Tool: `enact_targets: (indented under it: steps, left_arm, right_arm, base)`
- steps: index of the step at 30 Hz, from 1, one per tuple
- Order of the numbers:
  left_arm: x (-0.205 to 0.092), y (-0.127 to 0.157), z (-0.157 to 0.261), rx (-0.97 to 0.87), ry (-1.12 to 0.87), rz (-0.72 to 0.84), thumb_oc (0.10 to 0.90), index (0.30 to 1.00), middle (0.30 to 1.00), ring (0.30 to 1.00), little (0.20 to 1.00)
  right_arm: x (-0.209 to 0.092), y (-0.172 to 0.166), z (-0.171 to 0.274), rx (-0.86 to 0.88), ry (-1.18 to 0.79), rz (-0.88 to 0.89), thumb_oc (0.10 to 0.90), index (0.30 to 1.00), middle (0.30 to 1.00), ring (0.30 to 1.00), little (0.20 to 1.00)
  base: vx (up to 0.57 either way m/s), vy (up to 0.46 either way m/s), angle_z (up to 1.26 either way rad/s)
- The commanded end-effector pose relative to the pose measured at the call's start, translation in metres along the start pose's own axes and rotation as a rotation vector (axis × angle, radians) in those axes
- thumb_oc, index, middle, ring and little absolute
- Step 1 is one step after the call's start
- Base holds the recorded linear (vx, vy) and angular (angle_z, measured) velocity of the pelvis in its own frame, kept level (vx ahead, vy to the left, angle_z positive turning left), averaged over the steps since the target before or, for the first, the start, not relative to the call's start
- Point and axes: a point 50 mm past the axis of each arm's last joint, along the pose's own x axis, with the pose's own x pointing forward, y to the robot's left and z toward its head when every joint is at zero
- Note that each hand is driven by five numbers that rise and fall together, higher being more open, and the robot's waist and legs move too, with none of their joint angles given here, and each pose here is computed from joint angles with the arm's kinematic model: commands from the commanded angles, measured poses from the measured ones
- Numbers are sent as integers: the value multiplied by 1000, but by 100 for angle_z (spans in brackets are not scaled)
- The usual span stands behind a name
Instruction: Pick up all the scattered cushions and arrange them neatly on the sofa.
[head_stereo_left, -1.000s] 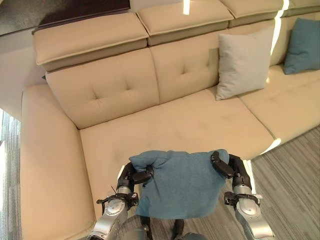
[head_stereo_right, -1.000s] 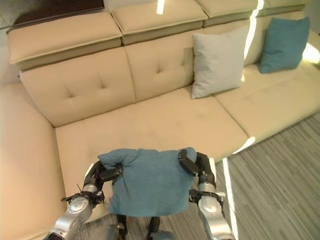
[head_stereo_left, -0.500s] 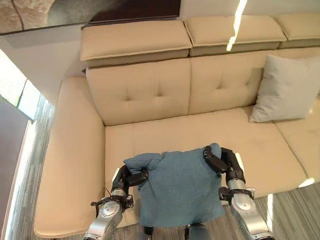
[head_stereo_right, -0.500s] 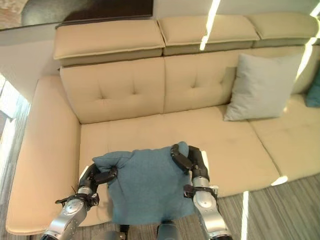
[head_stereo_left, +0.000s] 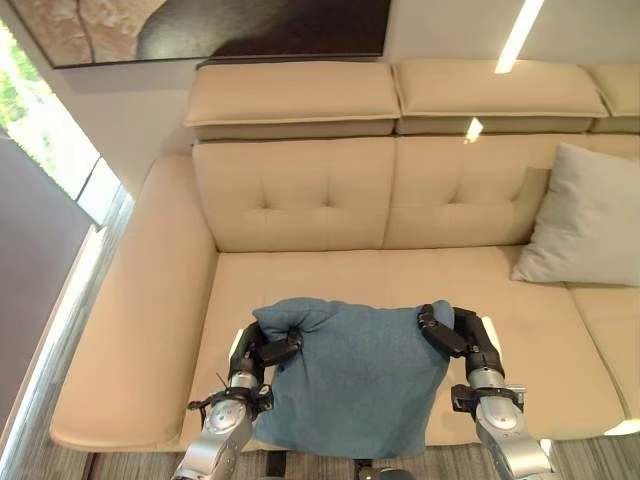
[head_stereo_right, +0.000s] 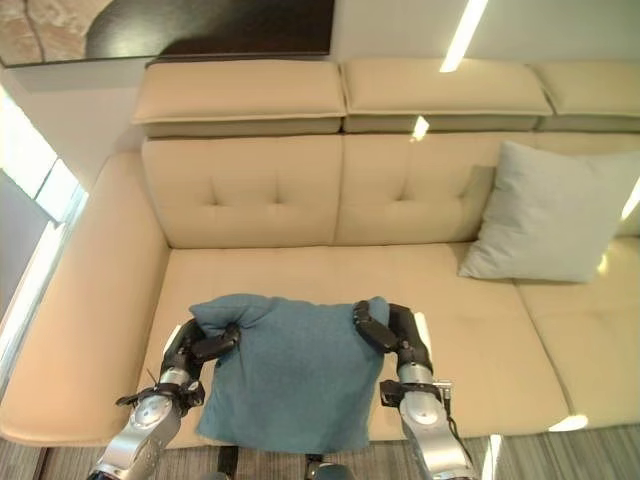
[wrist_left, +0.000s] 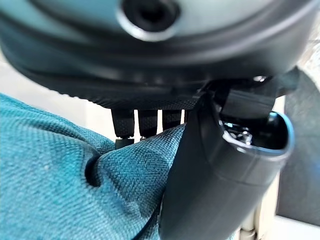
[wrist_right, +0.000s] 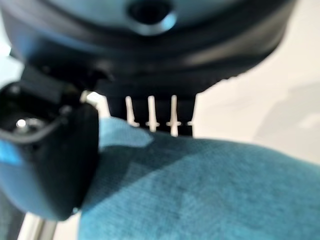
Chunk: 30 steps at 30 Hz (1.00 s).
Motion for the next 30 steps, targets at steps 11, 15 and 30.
enact_targets:
  steps: [11, 15, 30]
  left_arm:
    - [12, -74, 167, -36, -731, -268, 400, 300, 300, 300, 300]
    - [15, -95, 202, -13, -847, -284, 400, 300, 300, 300, 300]
    - [13, -137, 316, 143, -1175, -218, 400, 300, 300, 300, 300]
  right_arm:
    - [21, 31, 150, 149, -642, 90, 400, 300, 300, 300, 300]
    - [28, 42, 191, 165, -768, 81, 400, 300, 300, 300, 300]
    - [43, 34, 318, 107, -1092, -55, 400, 300, 300, 300, 300]
  base:
    - [125, 37, 11]
    - [20, 48, 4]
    - [-64, 22, -2]
